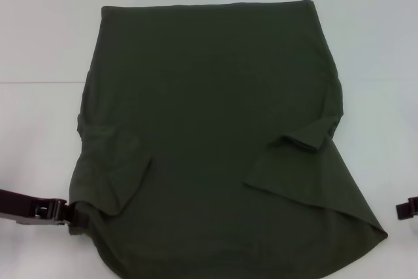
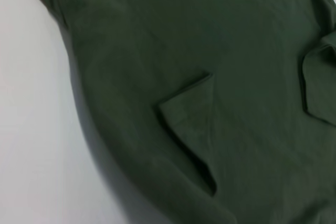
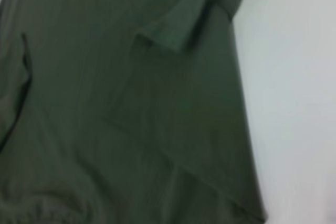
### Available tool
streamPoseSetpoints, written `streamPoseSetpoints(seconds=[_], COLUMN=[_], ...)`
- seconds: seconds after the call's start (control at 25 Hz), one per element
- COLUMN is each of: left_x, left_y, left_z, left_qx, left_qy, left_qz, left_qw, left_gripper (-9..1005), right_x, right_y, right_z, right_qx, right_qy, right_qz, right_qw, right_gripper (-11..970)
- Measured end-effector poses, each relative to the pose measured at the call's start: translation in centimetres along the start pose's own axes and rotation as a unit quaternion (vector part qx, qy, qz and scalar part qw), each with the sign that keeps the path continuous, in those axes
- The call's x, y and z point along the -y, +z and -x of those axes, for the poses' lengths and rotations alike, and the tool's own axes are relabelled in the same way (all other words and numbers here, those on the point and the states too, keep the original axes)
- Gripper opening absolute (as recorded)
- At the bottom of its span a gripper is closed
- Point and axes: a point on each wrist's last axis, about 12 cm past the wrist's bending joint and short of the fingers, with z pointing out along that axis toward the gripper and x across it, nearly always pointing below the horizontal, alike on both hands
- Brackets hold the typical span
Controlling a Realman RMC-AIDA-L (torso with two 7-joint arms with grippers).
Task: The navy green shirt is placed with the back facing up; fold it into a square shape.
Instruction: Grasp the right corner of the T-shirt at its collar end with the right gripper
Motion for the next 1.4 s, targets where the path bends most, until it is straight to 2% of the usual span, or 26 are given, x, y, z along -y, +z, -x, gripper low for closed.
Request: streamPoseSetpoints(seconds=[0.24, 0.68, 1.4], left_x=[-0.2, -0.2, -0.3], left_y=[0.1, 0.3, 0.4], left_z=[-0.4, -0.6, -0.6], left_qx=[0.001, 0.002, 0.005], left_qy=[-0.003, -0.003, 0.000], left_qz=[-0.001, -0.002, -0.001], left_qw=[1.000, 1.000, 1.000], left_gripper=[27, 26, 27], right_x=[-0.5, -0.6, -0.9], right_y=[1.6, 3.5, 4.9], right_z=[-0.3, -0.1, -0.1], right_qx=[-0.003, -0.014, -0.011], right_qy=[-0.013, -0.021, -0.033], right_qz=[0.004, -0.005, -0.013], right_qw=[1.000, 1.000, 0.999], right_gripper=[945, 933, 914])
